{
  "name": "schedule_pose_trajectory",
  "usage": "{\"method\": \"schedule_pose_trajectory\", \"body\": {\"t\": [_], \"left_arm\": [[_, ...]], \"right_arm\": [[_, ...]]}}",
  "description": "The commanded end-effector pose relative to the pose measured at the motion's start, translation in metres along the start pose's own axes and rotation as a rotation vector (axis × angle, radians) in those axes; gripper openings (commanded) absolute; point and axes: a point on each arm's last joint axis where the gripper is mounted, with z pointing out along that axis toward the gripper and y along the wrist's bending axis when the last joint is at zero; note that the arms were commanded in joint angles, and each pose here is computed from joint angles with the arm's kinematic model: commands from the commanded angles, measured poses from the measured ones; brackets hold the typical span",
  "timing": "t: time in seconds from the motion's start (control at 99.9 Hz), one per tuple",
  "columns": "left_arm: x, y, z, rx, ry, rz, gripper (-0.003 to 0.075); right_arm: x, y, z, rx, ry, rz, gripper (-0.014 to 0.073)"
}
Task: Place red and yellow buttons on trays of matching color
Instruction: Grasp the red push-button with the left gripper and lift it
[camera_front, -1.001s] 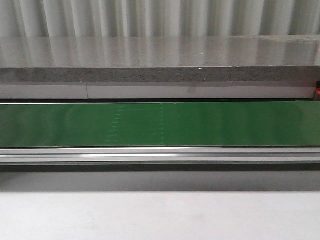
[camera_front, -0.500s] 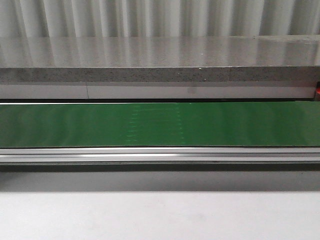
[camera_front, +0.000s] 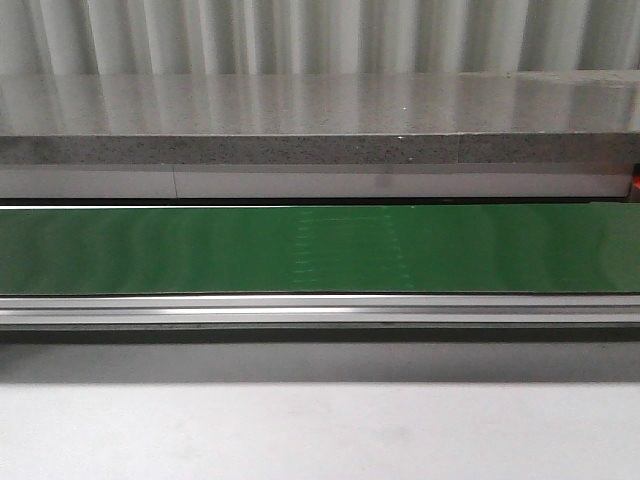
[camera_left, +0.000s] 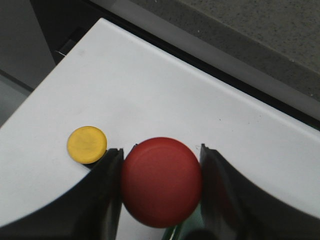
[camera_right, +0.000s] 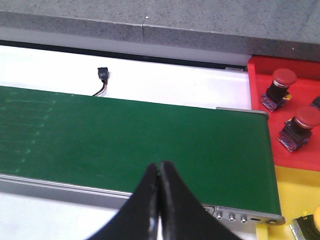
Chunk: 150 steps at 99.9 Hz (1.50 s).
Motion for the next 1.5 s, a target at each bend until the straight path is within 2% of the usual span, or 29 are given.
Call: {"method": "schedule_pose_trajectory", "body": {"t": [0.0, 0.21, 0.36, 0.59, 0.811, 1.101, 1.311, 1.401, 1.491], "left_arm": [[-0.016, -0.006, -0.041, 0.032, -0.098, 0.062, -0.002], [0.001, -0.02, -0.067, 0.104, -0.088, 0.101, -0.002], [0.026, -0.03, -0.059, 0.14, -0.039, 0.128, -0.002], [0.048, -0.041, -0.049, 0.196, -0.039, 0.144, -0.002], [0.051, -0.041, -0.044, 0.198, -0.04, 0.145, -0.002], [0.066, -0.044, -0.01, 0.178, 0.08, 0.113, -0.002], [0.07, -0.043, -0.006, 0.167, 0.117, 0.114, -0.0013], [0.071, -0.044, -0.006, 0.167, 0.13, 0.118, 0.0059], [0.072, -0.047, -0.007, 0.171, 0.143, 0.124, 0.0215]], "right_arm": [[-0.013, 0.0, -0.005, 0.008, -0.087, -0.001, -0.0067], [-0.013, 0.0, -0.005, 0.008, -0.087, -0.001, -0.0067], [-0.013, 0.0, -0.005, 0.008, -0.087, -0.001, -0.0067], [-0.013, 0.0, -0.005, 0.008, -0.087, -0.001, -0.0067], [-0.013, 0.0, -0.005, 0.008, -0.087, -0.001, -0.0067], [-0.013, 0.0, -0.005, 0.008, -0.087, -0.001, -0.0067], [-0.013, 0.0, -0.005, 0.008, -0.086, -0.001, -0.0067], [-0.013, 0.0, -0.005, 0.008, -0.086, -0.001, -0.0067], [-0.013, 0.0, -0.005, 0.008, -0.085, -0.001, -0.0067]]}}
